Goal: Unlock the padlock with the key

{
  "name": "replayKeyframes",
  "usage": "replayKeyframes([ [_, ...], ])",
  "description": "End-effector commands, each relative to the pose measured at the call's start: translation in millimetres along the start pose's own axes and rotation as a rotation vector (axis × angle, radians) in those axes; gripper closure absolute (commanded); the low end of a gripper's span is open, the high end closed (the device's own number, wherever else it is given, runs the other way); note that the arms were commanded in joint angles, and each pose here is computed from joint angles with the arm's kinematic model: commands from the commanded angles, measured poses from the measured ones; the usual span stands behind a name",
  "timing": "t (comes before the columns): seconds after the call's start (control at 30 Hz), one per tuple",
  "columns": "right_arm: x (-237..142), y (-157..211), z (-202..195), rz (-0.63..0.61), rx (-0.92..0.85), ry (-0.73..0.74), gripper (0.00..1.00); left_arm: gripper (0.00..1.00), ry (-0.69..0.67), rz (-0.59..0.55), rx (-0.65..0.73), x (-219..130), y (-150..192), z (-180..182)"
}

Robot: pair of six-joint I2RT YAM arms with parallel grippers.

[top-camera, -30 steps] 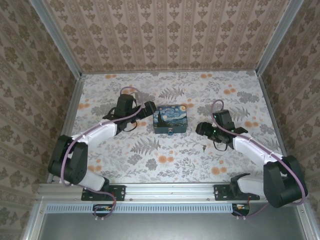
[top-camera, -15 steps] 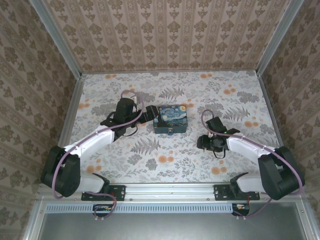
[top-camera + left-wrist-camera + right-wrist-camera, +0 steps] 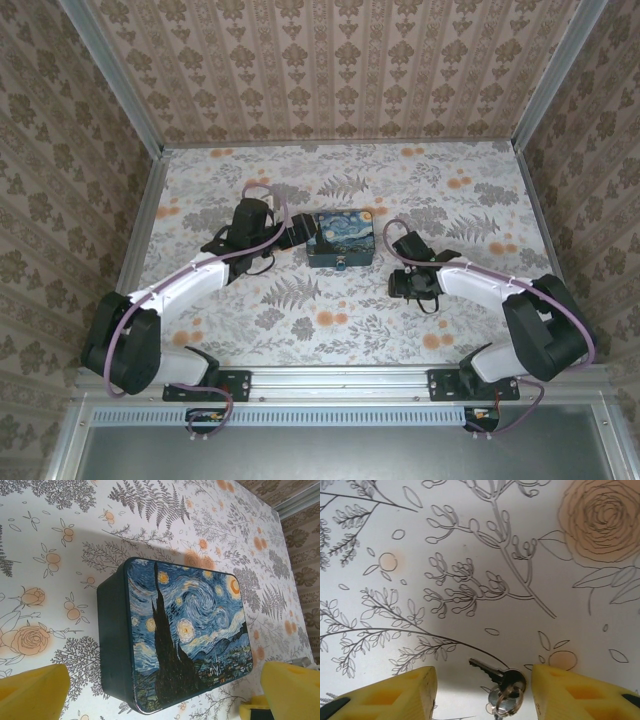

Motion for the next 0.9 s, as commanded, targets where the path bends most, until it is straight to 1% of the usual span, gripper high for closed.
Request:
replayKeyframes([
  [0.0,0.0,5.4,-1.0,0.021,-0.01,0.056,0.46,0.0,0.021,0.006,0.009,-5.2,1.4,-2.8],
  [0.27,12.0,11.6,3.9,0.063,-0.015,0.063,0.51,0.0,0.023,0.009,0.01,-6.0,1.3,-3.4],
  [0.43,18.1,14.6,8.6,0.08,-0.029,0.074,0.6,0.0,0.018,0.008,0.006,-7.9,2.9,-2.3],
  [0.6,19.8,20.7,8.8,0.081,-0.026,0.075,0.66,0.0,0.019,0.006,0.006,-9.1,2.7,-2.8],
  [0.77,20.5,25.7,9.3,0.081,-0.017,0.059,0.76,0.0,0.018,0.003,0.003,-9.2,1.4,-3.5],
  [0.87,20.9,27.8,9.7,0.083,-0.004,0.033,0.86,0.0,0.016,0.005,-0.002,-8.5,1.5,-3.2],
])
Point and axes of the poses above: each hand's point on the last joint's axis, 136 mm out from that joint toward the fingers, its own x axis out along the fingers, its own z axis along the line the jaws close on, y = z × x, the point moved 10 cm from there along -x, back along the fingers, and after that the axes turned 6 degrees about x, right-handed, at the moved point
